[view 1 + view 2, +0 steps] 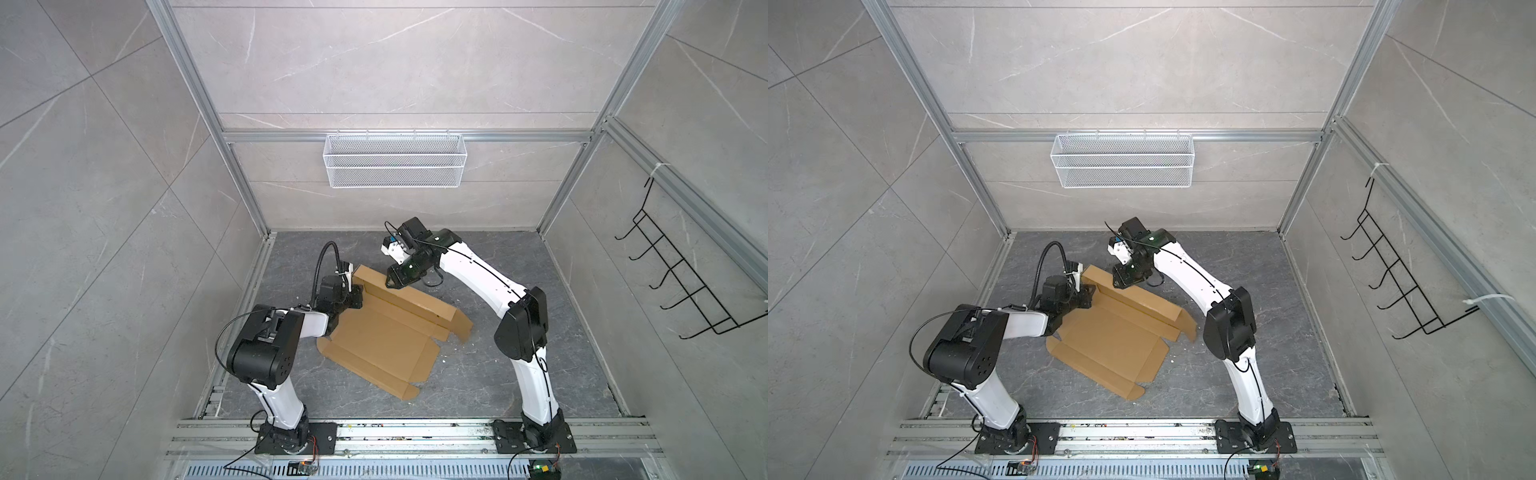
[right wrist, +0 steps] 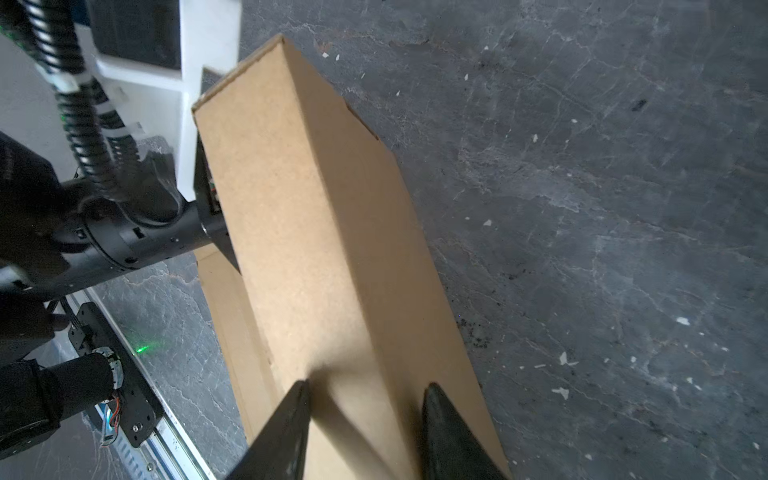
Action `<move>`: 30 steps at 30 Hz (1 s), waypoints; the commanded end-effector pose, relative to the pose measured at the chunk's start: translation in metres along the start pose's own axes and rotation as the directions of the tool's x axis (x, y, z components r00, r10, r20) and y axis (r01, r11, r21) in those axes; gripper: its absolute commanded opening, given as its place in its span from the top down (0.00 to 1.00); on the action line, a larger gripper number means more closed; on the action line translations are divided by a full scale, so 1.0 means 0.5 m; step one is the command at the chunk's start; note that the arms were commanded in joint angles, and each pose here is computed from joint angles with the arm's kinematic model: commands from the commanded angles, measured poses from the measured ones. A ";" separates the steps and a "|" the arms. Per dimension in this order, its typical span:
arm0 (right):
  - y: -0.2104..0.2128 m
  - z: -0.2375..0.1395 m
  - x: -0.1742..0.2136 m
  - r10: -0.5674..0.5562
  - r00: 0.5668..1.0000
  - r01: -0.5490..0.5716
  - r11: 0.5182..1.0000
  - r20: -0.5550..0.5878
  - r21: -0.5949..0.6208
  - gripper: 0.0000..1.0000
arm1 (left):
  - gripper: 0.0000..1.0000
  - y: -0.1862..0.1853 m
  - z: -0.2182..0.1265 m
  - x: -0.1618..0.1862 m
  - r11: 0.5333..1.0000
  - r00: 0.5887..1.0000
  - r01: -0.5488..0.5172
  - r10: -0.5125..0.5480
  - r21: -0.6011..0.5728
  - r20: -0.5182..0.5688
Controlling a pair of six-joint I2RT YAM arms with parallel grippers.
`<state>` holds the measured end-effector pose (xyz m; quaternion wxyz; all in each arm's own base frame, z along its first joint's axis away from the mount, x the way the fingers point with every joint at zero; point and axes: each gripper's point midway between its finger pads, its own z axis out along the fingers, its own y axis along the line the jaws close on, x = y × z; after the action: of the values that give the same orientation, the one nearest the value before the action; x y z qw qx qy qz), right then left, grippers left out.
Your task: Fold the paper box
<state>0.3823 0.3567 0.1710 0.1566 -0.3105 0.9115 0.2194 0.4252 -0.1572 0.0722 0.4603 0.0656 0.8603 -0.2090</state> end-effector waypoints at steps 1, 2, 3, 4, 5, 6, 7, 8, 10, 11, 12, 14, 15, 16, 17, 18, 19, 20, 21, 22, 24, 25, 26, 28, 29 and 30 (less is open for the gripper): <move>-0.021 0.018 0.032 0.010 0.997 -0.008 1.000 -0.073 0.030 0.54 | 0.86 -0.012 -0.003 -0.044 0.999 0.996 0.006 -0.008 0.034 0.087; -0.020 0.017 0.032 0.011 0.997 -0.009 1.000 -0.073 0.029 0.54 | 0.87 -0.013 -0.005 -0.043 0.999 0.996 0.000 -0.003 0.034 0.086; -0.021 0.014 0.031 0.012 0.997 -0.010 1.000 -0.071 0.029 0.54 | 0.88 -0.012 -0.007 -0.041 0.999 0.996 -0.007 0.004 0.031 0.086; -0.020 0.013 0.030 0.011 0.998 -0.009 1.000 -0.070 0.029 0.54 | 0.89 -0.013 -0.010 -0.041 0.999 0.996 -0.016 0.013 0.030 0.088; -0.019 0.007 0.028 0.013 0.998 -0.012 1.000 -0.064 0.026 0.54 | 0.89 -0.012 -0.013 -0.040 0.999 0.996 -0.024 0.021 0.027 0.089; -0.018 0.003 0.026 0.014 0.998 -0.012 1.000 -0.059 0.026 0.53 | 0.89 -0.011 -0.017 -0.039 0.999 0.996 -0.028 0.026 0.022 0.088; -0.020 -0.005 0.021 0.019 0.999 -0.017 0.999 -0.048 0.027 0.52 | 0.90 -0.010 -0.021 -0.039 0.999 0.996 -0.036 0.034 0.015 0.088; -0.019 -0.015 0.017 0.026 0.999 -0.026 0.999 -0.037 0.020 0.51 | 0.90 -0.009 -0.026 -0.038 0.999 0.995 -0.043 0.042 0.007 0.087; -0.018 -0.038 0.004 0.043 0.999 -0.043 0.999 -0.006 0.010 0.49 | 0.90 -0.005 -0.038 -0.040 0.999 0.994 -0.047 0.048 -0.014 0.095; -0.017 -0.049 -0.001 0.050 0.999 -0.050 0.999 0.008 0.011 0.49 | 0.90 -0.002 -0.044 -0.038 0.998 0.994 -0.052 0.054 -0.028 0.098; -0.018 -0.058 -0.007 0.057 0.998 -0.057 0.998 0.023 0.014 0.48 | 0.90 0.000 -0.049 -0.037 0.998 0.993 -0.054 0.059 -0.044 0.101; -0.015 -0.078 -0.015 0.074 0.996 -0.075 0.997 0.050 0.018 0.46 | 0.90 0.007 -0.060 -0.036 0.995 0.991 -0.057 0.067 -0.087 0.113; -0.014 -0.086 -0.019 0.082 0.995 -0.083 0.996 0.062 0.022 0.45 | 0.90 0.010 -0.063 -0.036 0.992 0.990 -0.058 0.071 -0.108 0.120; -0.016 -0.094 -0.020 0.097 0.993 -0.099 0.995 0.073 0.033 0.45 | 0.90 0.013 -0.068 -0.034 0.989 0.989 -0.061 0.078 -0.134 0.124; -0.017 -0.105 -0.022 0.105 0.991 -0.110 0.993 0.088 0.046 0.44 | 0.90 0.016 -0.073 -0.034 0.985 0.988 -0.062 0.083 -0.161 0.130; -0.020 -0.117 -0.023 0.115 0.988 -0.121 0.991 0.104 0.058 0.43 | 0.90 0.018 -0.076 -0.031 0.982 0.987 -0.063 0.087 -0.179 0.132; -0.025 -0.129 -0.024 0.125 0.984 -0.135 0.988 0.125 0.078 0.43 | 0.90 0.017 -0.080 -0.029 0.978 0.987 -0.066 0.093 -0.197 0.134; -0.031 -0.141 -0.024 0.132 0.981 -0.148 0.984 0.144 0.103 0.42 | 0.90 0.013 -0.083 -0.024 0.976 0.986 -0.072 0.101 -0.207 0.133; -0.036 -0.154 -0.024 0.139 0.977 -0.159 0.980 0.162 0.119 0.41 | 0.90 0.010 -0.085 -0.020 0.974 0.986 -0.079 0.108 -0.212 0.131; -0.043 -0.171 -0.024 0.150 0.971 -0.177 0.974 0.184 0.141 0.41 | 0.90 0.010 -0.088 -0.015 0.970 0.985 -0.083 0.114 -0.227 0.128; -0.055 -0.198 -0.022 0.169 0.961 -0.208 0.963 0.220 0.170 0.40 | 0.91 0.016 -0.095 -0.009 0.965 0.985 -0.076 0.112 -0.250 0.134; -0.063 -0.214 -0.019 0.183 0.955 -0.229 0.956 0.235 0.183 0.40 | 0.91 0.021 -0.101 -0.007 0.962 0.984 -0.071 0.110 -0.265 0.137; -0.070 -0.229 -0.015 0.200 0.947 -0.252 0.948 0.251 0.193 0.40 | 0.91 0.025 -0.106 -0.004 0.959 0.984 -0.069 0.110 -0.274 0.138; -0.085 -0.265 0.002 0.246 0.924 -0.312 0.927 0.294 0.207 0.40 | 0.91 0.030 -0.116 0.000 0.956 0.984 -0.062 0.107 -0.287 0.142; -0.091 -0.273 0.017 0.272 0.914 -0.341 0.917 0.302 0.206 0.40 | 0.91 0.032 -0.120 0.003 0.956 0.985 -0.056 0.101 -0.289 0.143; -0.091 -0.285 0.032 0.291 0.904 -0.363 0.909 0.313 0.203 0.40 | 0.91 0.032 -0.122 0.007 0.956 0.985 -0.052 0.096 -0.289 0.141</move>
<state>0.3829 0.2711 0.2614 0.2631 -0.1539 0.9358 0.1771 0.3782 -0.1307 0.0783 0.5068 0.0390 0.8560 -0.0947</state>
